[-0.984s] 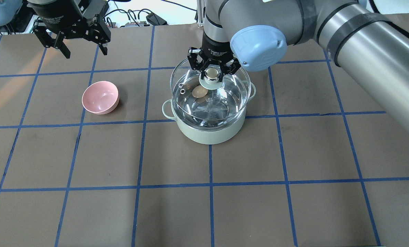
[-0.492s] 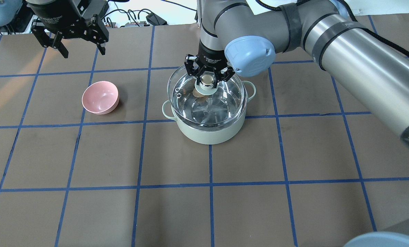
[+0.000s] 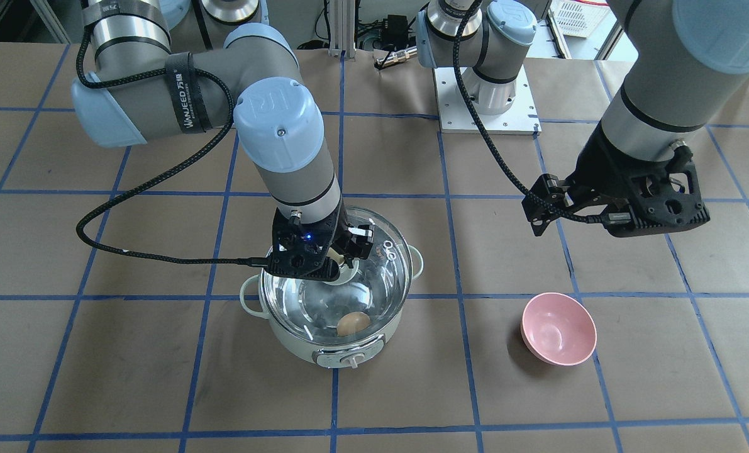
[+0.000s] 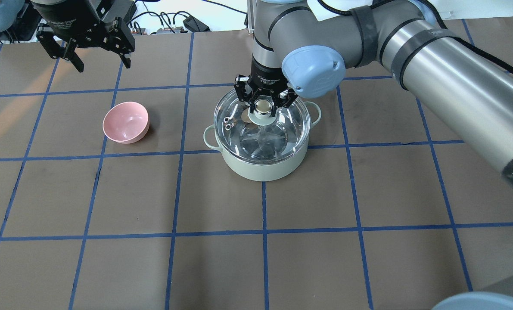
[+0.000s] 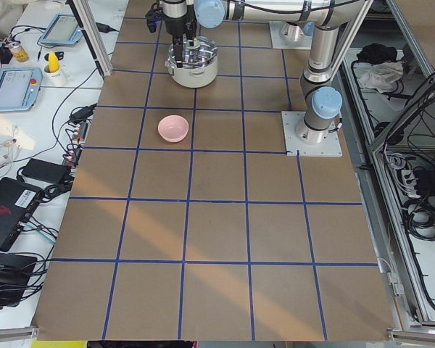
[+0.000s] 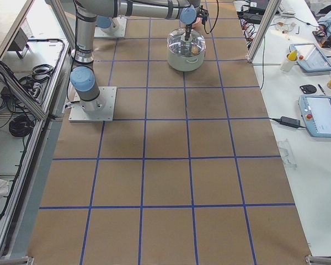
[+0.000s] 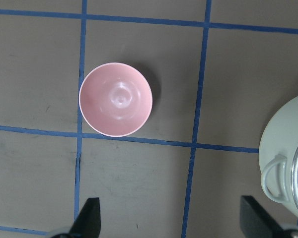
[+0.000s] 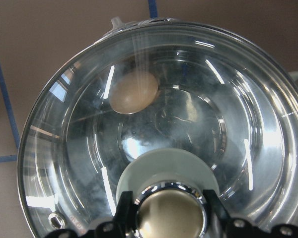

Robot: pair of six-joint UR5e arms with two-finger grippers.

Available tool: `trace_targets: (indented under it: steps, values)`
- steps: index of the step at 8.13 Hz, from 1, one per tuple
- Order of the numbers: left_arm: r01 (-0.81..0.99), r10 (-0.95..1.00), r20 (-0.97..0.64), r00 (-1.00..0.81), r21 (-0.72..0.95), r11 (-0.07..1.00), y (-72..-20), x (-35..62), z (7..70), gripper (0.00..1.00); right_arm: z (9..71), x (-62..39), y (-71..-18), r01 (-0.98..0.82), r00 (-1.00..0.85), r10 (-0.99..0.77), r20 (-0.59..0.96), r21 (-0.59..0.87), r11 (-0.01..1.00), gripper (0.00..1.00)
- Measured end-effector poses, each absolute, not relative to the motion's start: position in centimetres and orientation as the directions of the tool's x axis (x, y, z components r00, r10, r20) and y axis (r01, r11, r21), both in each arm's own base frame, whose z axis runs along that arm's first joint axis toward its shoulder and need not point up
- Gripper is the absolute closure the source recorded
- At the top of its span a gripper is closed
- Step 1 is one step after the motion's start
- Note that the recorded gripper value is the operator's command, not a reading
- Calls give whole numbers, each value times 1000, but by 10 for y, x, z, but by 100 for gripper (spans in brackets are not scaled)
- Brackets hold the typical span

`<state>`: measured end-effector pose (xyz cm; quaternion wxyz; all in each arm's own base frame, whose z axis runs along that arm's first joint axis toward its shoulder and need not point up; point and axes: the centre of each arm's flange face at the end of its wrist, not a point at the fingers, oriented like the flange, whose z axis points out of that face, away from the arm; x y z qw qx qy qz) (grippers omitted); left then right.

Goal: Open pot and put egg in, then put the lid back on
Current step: 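Lower the lid onto the pot and open the right gripper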

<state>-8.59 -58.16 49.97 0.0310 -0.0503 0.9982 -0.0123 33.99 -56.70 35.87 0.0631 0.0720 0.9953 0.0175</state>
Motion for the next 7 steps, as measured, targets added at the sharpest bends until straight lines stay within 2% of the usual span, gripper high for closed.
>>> trace_targets:
  steps: [1, 2, 4, 7]
  values:
    - [-100, -101, -60, -993, -28, 995, -582, -86, 500, 0, 358, 339, -567, 133, -984, 137, -114, 41, 990, 75]
    - [-100, -101, -60, -993, -29, 995, -582, -86, 500, 0, 357, 338, -567, 130, -985, 134, -110, 40, 991, 58]
    - [-100, -102, -58, -993, -30, 995, -583, -86, 500, 0, 353, 338, -567, 127, -985, 131, -109, 42, 991, 0]
    - [-101, -102, -55, -993, -30, 994, -583, -86, 499, 0, 350, 339, -569, 125, -985, 127, -115, 26, 992, 0]
